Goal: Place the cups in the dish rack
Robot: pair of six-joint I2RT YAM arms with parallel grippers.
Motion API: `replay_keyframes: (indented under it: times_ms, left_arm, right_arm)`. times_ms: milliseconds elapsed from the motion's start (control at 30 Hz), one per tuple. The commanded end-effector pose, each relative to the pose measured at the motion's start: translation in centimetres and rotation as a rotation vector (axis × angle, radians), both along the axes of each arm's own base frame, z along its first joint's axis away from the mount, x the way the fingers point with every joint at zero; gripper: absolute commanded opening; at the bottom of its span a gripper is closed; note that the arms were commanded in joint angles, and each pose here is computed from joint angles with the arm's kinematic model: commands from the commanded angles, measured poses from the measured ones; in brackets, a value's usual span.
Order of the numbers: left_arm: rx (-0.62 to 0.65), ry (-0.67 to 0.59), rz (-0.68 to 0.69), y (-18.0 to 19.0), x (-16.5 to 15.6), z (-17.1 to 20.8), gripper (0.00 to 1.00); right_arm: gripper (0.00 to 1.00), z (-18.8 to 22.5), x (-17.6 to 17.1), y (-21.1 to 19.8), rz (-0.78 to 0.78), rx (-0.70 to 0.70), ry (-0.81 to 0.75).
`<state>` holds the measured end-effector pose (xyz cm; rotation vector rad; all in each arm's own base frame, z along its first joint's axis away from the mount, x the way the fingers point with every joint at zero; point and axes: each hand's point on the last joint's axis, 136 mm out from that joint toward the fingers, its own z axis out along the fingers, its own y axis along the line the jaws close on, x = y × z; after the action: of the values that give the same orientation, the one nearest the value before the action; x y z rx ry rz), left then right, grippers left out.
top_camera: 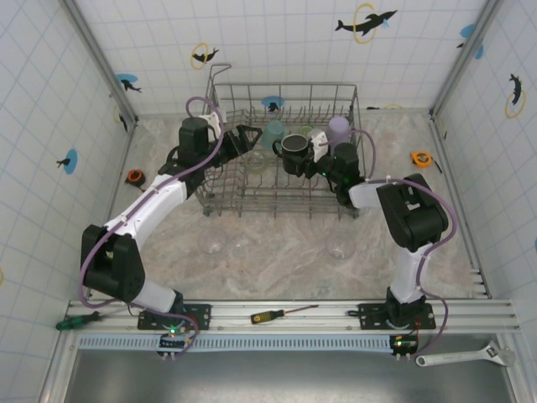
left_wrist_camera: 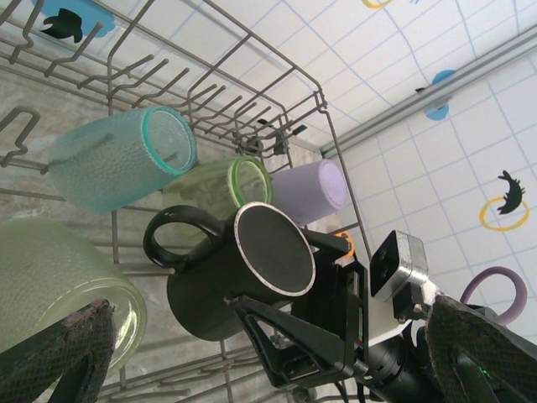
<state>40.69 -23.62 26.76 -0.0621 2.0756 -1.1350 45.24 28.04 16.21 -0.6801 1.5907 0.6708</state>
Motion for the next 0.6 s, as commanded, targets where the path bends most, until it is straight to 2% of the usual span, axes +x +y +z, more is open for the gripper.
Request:
replay_keyframes:
  times_ms: [0,267,333,567]
  left_arm:
    - [0.008,-0.032,0.005,0.3,0.4,0.9,0.98]
    - [0.016,-0.041,0.012,0.7,-0.1,1.2,0.98]
    - [0.017,-0.043,0.014,0.8,-0.3,1.3,0.98]
    - [0.023,-0.04,0.018,1.0,-0.5,1.0,0.98]
  right_arm:
    - [0.63,2.3,-0.5,1.0,0.023,0.022,-0.103]
    - [0.84,1.9,-0.3,0.6,-0.031,0.018,-0.086]
    - [1.0,1.8,-0.2,0.6,-0.039,0.016,-0.082]
    - [1.0,2.8,-0.4,0.5,-0.04,0.058,-0.077]
